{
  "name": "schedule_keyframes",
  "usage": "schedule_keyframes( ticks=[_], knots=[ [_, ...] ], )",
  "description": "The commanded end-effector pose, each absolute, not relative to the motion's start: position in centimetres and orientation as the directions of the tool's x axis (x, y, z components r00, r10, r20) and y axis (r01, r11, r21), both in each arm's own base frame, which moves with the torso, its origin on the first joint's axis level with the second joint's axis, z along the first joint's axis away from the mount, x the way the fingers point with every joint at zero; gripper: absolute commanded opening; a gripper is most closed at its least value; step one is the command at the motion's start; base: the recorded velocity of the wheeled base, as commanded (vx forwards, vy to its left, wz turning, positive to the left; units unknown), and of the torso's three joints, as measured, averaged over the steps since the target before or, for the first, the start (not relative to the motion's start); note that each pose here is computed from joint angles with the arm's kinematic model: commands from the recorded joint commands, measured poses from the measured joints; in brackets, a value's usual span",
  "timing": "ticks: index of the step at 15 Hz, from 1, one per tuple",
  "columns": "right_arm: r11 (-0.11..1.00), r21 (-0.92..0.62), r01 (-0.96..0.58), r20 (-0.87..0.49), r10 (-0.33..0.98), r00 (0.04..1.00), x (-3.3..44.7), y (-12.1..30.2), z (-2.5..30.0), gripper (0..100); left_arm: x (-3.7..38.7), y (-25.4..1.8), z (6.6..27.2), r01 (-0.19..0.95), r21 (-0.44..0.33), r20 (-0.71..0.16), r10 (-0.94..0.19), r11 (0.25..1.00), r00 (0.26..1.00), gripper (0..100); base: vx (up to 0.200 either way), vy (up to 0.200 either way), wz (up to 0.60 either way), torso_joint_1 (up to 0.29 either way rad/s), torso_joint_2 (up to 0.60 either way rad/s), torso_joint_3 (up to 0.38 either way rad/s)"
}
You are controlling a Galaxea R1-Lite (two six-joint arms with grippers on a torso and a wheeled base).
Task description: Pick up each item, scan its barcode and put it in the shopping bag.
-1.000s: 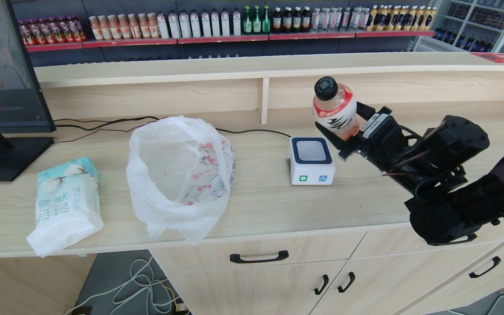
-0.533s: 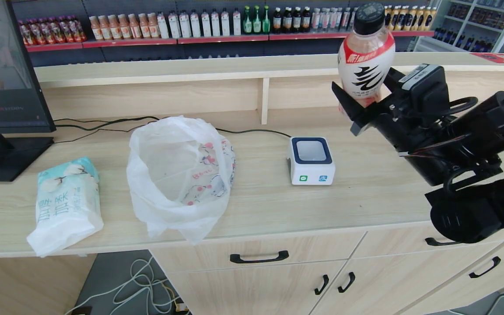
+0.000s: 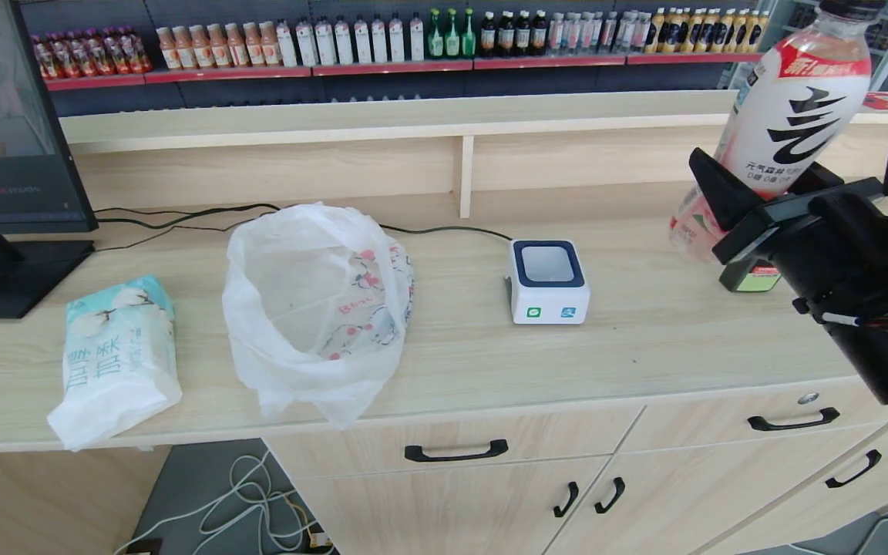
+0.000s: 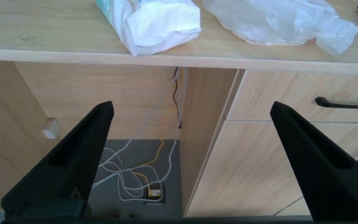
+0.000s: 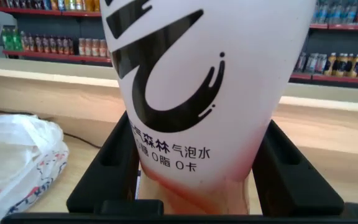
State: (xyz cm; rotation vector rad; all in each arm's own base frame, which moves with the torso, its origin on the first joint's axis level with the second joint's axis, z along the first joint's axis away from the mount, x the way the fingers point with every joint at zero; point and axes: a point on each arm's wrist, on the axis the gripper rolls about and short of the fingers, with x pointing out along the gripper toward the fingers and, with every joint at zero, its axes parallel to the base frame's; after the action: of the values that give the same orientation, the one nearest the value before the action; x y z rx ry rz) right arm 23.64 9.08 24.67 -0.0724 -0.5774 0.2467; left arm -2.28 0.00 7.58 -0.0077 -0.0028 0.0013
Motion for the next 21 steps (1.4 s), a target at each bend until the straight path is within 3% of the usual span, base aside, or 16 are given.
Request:
schedule_keyframes(
  ticks=[1, 7, 10, 21],
  knots=[
    [0.973, -0.05, -0.226, 0.527, 0.217, 0.821, 22.3, 8.5, 24.6, 0, -2.3, 0.0, 7.6, -0.002, -0.009, 0.003, 0.002, 1.0, 1.0, 100, -0.2, 0.0, 0.0, 0.007, 0.01, -0.002],
    [0.969, -0.029, -0.246, 0.538, 0.222, 0.813, 22.0, 8.6, 24.9, 0, -2.3, 0.0, 7.6, -0.002, -0.005, 0.003, 0.002, 1.0, 1.0, 100, -0.2, 0.0, 0.0, -0.006, 0.0, 0.004],
    [0.962, -0.02, -0.271, 0.573, 0.233, 0.786, 22.0, 9.2, 25.9, 0, -2.3, 0.0, 7.6, -0.002, -0.005, 0.003, 0.002, 1.0, 1.0, 100, 0.0, 0.0, 0.0, 0.0, 0.0, 0.0],
    [0.96, -0.023, -0.28, 0.556, 0.245, 0.795, 21.1, 9.1, 25.4, 0, -2.3, 0.0, 7.6, -0.002, -0.005, 0.003, 0.002, 1.0, 1.0, 100, 0.0, 0.0, 0.55, 0.007, 0.0, 0.0]
  ],
)
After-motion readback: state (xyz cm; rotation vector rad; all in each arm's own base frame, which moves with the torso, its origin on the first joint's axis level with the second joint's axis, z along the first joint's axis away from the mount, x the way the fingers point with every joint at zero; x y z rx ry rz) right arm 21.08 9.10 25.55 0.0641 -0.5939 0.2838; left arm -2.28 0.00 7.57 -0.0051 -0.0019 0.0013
